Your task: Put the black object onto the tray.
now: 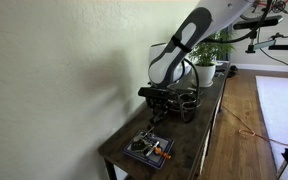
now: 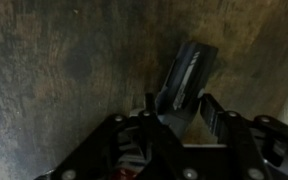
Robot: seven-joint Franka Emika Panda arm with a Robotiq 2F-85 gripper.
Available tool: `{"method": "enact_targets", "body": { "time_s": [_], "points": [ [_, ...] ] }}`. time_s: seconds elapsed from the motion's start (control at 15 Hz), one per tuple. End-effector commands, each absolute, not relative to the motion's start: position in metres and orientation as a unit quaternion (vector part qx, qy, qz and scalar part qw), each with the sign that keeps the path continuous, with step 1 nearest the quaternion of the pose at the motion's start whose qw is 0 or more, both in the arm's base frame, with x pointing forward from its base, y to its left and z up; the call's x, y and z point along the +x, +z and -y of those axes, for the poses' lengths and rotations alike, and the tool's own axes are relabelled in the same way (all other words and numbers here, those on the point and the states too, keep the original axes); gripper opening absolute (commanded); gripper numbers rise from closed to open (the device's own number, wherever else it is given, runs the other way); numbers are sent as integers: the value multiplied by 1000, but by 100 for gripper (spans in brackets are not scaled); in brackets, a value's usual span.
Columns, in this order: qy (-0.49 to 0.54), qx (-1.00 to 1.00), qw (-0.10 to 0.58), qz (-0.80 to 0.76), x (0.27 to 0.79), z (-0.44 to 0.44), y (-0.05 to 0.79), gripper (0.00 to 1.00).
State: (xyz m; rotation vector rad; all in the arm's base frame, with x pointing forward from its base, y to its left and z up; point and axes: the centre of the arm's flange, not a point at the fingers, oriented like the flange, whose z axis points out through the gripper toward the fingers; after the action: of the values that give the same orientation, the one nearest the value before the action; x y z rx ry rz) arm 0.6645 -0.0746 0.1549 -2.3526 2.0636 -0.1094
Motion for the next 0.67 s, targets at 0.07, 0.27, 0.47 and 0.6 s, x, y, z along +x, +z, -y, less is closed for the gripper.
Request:
{"method": "enact_targets", "body": {
  "time_s": [0.07, 0.27, 0.47, 0.6],
  "points": [
    [-39, -741, 22, -670, 660, 78, 155, 16],
    [-39, -741, 25, -670, 657, 79, 157, 14],
    [-41, -745, 29, -666, 657, 77, 161, 12],
    [-40, -749, 29, -661, 657, 75, 160, 13]
  ]
}}
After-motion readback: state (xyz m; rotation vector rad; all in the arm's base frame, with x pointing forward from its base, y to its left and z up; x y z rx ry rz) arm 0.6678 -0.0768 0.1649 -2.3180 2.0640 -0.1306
